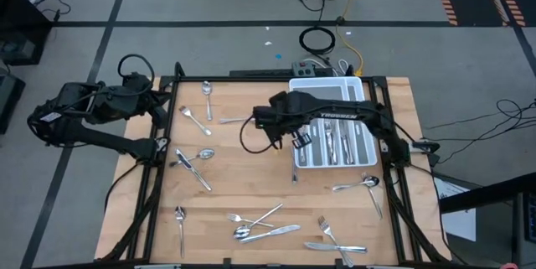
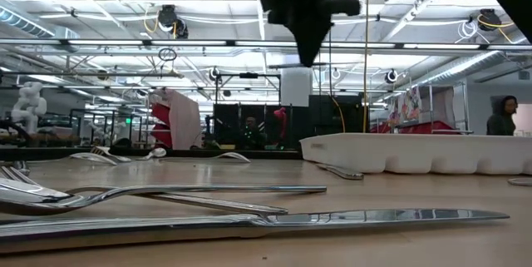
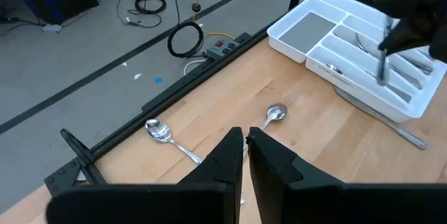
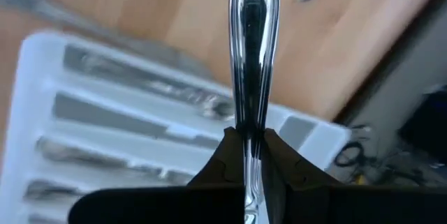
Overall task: Sort silverware
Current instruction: Put the silver knife into the white silverware tray
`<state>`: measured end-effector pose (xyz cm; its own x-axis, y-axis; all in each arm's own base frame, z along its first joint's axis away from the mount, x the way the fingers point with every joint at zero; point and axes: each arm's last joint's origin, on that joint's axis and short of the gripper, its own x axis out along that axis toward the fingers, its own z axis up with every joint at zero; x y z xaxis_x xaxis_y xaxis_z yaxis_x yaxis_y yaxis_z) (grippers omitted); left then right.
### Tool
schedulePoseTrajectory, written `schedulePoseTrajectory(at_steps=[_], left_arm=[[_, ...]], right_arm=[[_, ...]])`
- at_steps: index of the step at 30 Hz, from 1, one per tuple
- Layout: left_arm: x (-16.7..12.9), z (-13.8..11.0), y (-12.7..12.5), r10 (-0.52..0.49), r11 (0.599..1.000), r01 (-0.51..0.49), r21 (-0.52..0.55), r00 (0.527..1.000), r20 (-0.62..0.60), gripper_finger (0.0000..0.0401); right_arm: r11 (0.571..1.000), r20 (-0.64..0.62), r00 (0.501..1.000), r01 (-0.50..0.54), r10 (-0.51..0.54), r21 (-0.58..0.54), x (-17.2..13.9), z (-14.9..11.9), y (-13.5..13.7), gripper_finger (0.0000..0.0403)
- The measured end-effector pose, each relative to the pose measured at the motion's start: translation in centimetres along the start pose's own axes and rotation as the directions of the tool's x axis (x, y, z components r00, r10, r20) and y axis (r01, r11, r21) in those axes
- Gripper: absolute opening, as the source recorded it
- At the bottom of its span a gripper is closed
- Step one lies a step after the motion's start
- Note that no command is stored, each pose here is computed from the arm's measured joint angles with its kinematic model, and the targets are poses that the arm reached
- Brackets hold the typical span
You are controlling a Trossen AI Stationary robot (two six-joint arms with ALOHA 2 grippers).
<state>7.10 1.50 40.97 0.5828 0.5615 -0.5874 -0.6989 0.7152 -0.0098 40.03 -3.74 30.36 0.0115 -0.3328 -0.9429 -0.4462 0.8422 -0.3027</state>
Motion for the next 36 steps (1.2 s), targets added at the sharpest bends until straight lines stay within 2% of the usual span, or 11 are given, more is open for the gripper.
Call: schedulePoseTrajectory(at_steps=[5, 13, 15, 18, 21, 23, 27, 29, 31, 35, 36], left_arm=[[0.0, 0.0, 0.0, 0.017, 1.0, -0.017, 0.014, 1.0, 0.009, 0.0032], [0.0, 0.1, 0.2, 0.066, 0.998, -0.066, 0.012, 0.997, 0.039, 0.0032], [0.0, 0.1, 0.2, 0.079, 0.997, -0.08, 0.011, 0.996, 0.048, 0.0032], [0.0, 0.2, 0.3, 0.105, 0.994, -0.106, 0.007, 0.992, 0.064, 0.0032], [0.0, 0.2, 0.3, 0.115, 0.993, -0.115, 0.007, 0.991, 0.069, 0.0032], [0.0, 0.2, 0.3, 0.118, 0.993, -0.119, 0.007, 0.99, 0.071, 0.0032], [0.0, 0.3, 0.3, 0.124, 0.992, -0.124, -0.005, 0.989, 0.08, 0.0032], [0.0, 0.3, 0.3, 0.123, 0.992, -0.122, -0.009, 0.989, 0.084, 0.0032], [0.0, 0.3, 0.3, 0.123, 0.992, -0.123, -0.009, 0.989, 0.083, 0.0032], [0.0, 0.3, 0.3, 0.123, 0.992, -0.123, -0.009, 0.989, 0.083, 0.0032], [0.0, 0.3, 0.3, 0.123, 0.992, -0.123, -0.009, 0.989, 0.083, 0.0032]], right_arm=[[0.997, -0.101, 0.993, -0.063, 0.059, -0.041, 1.6, -2.3, 2.0, 0.0], [0.956, -0.264, 0.956, -0.19, 0.128, -0.225, 3.3, -8.8, 7.7, 0.0], [0.922, -0.28, 0.951, -0.22, 0.13, -0.318, 3.4, -10.3, 9.1, 0.0], [0.851, -0.295, 0.947, -0.258, 0.128, -0.458, 3.5, -12.2, 10.8, 0.0], [0.797, -0.307, 0.944, -0.28, 0.126, -0.536, 3.8, -13.6, 12.1, 0.0], [0.765, -0.319, 0.939, -0.296, 0.125, -0.572, 4.1, -14.2, 12.7, 0.0], [0.658, -0.348, 0.93, -0.337, 0.12, -0.674, 5.1, -14.5, 13.8, 0.0], [0.615, -0.323, 0.941, -0.313, 0.1, -0.724, 5.8, -14.2, 14.1, 0.0], [0.599, -0.288, 0.954, -0.276, 0.078, -0.752, 6.5, -13.8, 14.2, 0.0], [0.603, -0.244, 0.967, -0.235, 0.069, -0.763, 7.6, -13.1, 14.3, 0.0], [0.59, -0.243, 0.968, -0.236, 0.069, -0.772, 7.9, -13.0, 14.3, 0.0]])
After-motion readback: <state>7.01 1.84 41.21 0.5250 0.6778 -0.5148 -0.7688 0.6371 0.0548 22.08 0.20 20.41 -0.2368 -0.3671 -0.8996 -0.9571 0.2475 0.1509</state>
